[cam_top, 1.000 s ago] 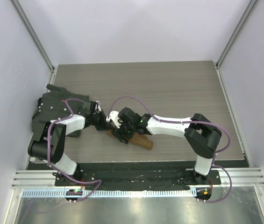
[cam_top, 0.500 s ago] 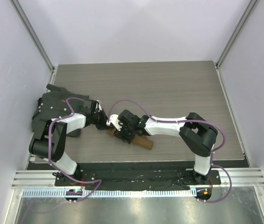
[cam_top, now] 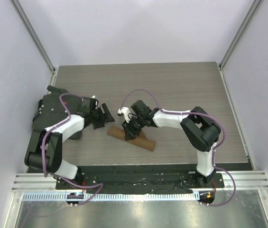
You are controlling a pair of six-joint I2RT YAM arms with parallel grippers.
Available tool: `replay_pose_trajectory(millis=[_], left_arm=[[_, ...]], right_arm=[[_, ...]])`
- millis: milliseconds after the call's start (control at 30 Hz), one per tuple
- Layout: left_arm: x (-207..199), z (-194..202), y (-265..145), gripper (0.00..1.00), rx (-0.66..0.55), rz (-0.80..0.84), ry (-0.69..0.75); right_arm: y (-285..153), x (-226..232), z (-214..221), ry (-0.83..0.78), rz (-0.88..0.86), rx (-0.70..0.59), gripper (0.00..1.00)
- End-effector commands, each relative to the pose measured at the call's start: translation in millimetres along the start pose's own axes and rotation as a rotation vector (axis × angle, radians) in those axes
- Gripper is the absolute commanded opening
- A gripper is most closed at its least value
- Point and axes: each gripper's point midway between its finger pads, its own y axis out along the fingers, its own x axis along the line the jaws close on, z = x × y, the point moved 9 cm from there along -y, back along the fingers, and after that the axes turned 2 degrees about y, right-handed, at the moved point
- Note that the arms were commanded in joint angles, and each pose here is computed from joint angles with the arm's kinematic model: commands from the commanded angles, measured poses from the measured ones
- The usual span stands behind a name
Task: Fold the napkin, place the utensils inside, and roll it up
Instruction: Roll the napkin with the utensil
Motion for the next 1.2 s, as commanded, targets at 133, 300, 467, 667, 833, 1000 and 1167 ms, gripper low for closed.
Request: replay_pose_trajectory(millis=[133,300,467,667,833,1000,1167], left_arm=[[3,3,-21,0.73,-0.104,0.037,0.064],[0,12,-21,0.68,-0.100,0.137,0.061],[2,21,-19,0.62,-0.075,0.181,0.046],[1,25,-11,0.51,-0.049,0.226,0.019],[2,30,-2,0.39,-0.015,0.248,0.000],[3,32,5,0.23,0.011,0.254,-0.004],[8,33,11,0.00,0.025,0.213,-0.019]], right_arm=[[16,-3,38,0.232,-0.320,0.102,0.38],[22,-16,42,0.292,-0.377,0.101,0.38],[23,-27,44,0.333,-0.398,0.094,0.38],[23,-35,46,0.360,-0.396,0.091,0.38],[22,-40,46,0.374,-0.389,0.087,0.38],[17,-42,37,0.360,-0.351,0.074,0.38],[3,-45,18,0.317,-0.220,0.046,0.55]])
